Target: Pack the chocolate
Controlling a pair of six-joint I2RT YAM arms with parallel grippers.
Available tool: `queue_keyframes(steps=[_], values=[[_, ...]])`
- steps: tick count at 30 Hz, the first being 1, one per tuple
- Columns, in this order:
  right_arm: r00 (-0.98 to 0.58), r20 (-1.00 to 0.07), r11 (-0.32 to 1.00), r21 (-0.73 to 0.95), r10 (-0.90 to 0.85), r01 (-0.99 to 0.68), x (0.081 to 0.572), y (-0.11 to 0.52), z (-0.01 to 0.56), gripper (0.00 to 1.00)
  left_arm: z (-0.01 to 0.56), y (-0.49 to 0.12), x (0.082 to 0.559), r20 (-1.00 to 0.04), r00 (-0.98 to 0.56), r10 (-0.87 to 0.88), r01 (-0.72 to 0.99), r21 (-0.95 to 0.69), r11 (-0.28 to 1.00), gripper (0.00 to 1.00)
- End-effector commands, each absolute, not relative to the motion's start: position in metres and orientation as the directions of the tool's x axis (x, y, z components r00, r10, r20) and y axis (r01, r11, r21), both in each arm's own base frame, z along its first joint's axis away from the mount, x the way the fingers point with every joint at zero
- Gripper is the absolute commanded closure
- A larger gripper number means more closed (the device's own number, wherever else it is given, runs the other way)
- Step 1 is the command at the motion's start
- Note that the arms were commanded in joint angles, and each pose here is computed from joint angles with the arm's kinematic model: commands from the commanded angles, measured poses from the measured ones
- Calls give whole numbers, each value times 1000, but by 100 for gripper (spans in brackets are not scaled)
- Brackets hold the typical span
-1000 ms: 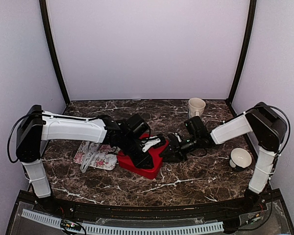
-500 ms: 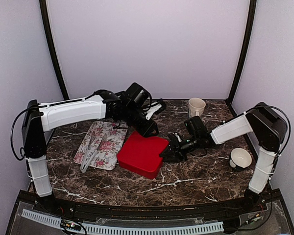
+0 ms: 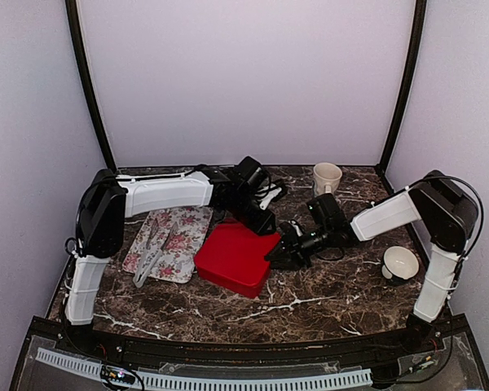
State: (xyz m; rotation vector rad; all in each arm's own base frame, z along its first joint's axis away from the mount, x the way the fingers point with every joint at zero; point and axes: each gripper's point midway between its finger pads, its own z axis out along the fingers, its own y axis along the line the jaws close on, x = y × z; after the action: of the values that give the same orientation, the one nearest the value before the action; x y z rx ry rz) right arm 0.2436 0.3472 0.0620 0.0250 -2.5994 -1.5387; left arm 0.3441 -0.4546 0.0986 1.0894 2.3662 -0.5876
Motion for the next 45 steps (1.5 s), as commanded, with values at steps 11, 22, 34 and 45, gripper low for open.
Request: queue_keyframes(steps=[11,22,34,45], values=[[-995,-64,583,813,74,-9,275,301,94,37,166,-389,352,-537,-673,509,694,-221,686,49],[-979,-201,588,795,20,-151,344,305,122,27,154,-308,281,-426,-782,456,598,-303,742,36],[-978,-156,581,787,-135,-206,355,358,82,39,92,-254,200,-250,-919,306,390,-444,807,55],[-983,-120,596,783,-138,-179,311,334,78,67,67,-284,232,-254,-923,288,377,-462,802,62]])
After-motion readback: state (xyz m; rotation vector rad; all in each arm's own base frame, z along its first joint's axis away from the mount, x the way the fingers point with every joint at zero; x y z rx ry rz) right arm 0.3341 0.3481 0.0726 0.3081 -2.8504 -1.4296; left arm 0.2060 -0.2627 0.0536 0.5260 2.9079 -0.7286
